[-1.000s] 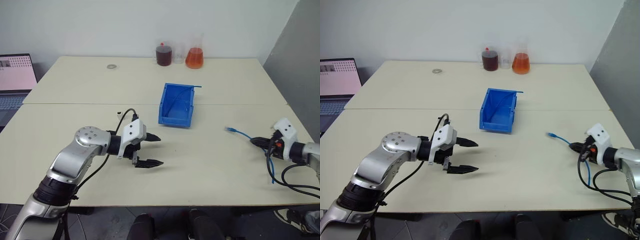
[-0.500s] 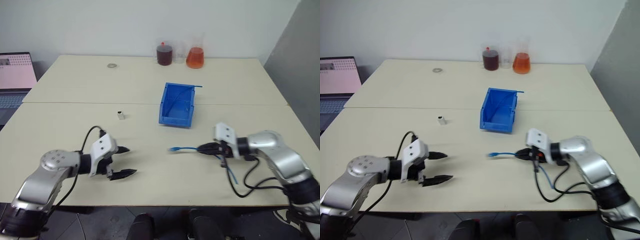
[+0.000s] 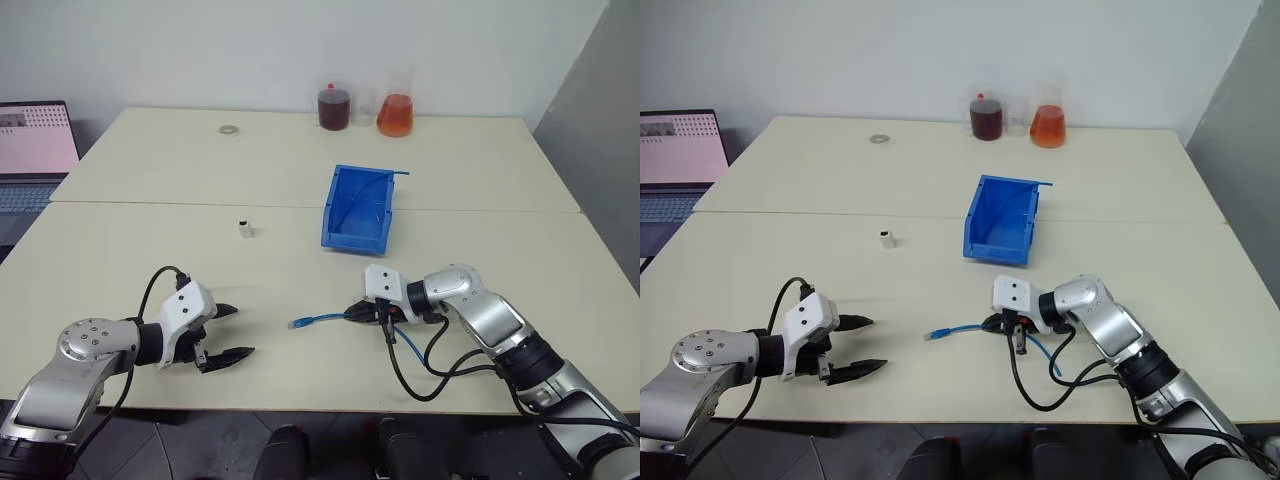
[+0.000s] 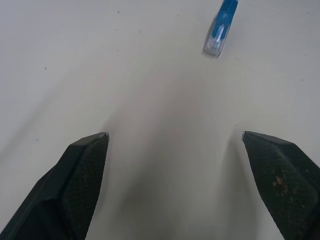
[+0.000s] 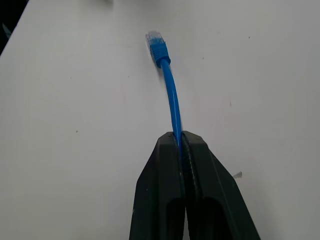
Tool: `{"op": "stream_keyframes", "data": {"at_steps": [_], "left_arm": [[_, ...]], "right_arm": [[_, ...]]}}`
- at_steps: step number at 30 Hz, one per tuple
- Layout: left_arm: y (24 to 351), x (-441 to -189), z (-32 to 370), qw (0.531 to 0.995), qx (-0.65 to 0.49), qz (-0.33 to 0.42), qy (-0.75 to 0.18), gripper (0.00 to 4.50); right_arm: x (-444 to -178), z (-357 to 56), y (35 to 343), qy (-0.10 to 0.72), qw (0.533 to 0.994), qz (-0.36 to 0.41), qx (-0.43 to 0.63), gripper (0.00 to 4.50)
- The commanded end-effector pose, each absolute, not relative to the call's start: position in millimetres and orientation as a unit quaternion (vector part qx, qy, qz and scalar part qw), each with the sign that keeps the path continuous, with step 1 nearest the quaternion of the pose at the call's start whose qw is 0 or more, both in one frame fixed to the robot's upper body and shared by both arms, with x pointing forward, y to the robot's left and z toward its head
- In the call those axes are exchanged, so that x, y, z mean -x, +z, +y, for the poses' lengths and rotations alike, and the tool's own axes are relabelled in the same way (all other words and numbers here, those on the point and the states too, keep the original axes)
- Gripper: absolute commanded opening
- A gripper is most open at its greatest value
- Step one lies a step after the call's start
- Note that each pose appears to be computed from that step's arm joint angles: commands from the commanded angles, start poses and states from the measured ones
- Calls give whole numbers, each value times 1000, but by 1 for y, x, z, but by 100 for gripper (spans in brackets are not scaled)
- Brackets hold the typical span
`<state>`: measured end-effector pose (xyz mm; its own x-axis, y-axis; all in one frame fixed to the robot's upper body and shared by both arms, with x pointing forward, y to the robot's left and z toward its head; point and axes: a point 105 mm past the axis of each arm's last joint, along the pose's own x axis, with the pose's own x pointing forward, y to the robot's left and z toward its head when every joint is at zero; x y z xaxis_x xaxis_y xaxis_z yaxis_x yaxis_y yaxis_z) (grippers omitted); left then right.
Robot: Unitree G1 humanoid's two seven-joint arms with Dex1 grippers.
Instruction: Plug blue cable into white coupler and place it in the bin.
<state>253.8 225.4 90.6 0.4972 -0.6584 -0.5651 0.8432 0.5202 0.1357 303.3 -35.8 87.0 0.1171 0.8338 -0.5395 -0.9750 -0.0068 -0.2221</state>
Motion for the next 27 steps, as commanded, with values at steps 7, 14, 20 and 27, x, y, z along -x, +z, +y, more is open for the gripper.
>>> {"op": "stream_keyframes", "data": {"at_steps": [7, 14, 20, 27], "left_arm": [[101, -259, 209, 838, -208, 201, -464, 450], [100, -265, 192, 830, -203, 189, -483, 450], [94, -266, 190, 819, -222, 196, -491, 450], [80, -275, 180, 819, -241, 205, -478, 450]], "right_arm": [[-308, -32, 114, 655, 699, 94, 272, 161], [-297, -41, 146, 666, 701, 79, 243, 365], [-283, -50, 152, 665, 698, 90, 250, 448], [-270, -52, 148, 656, 698, 89, 273, 448]]}}
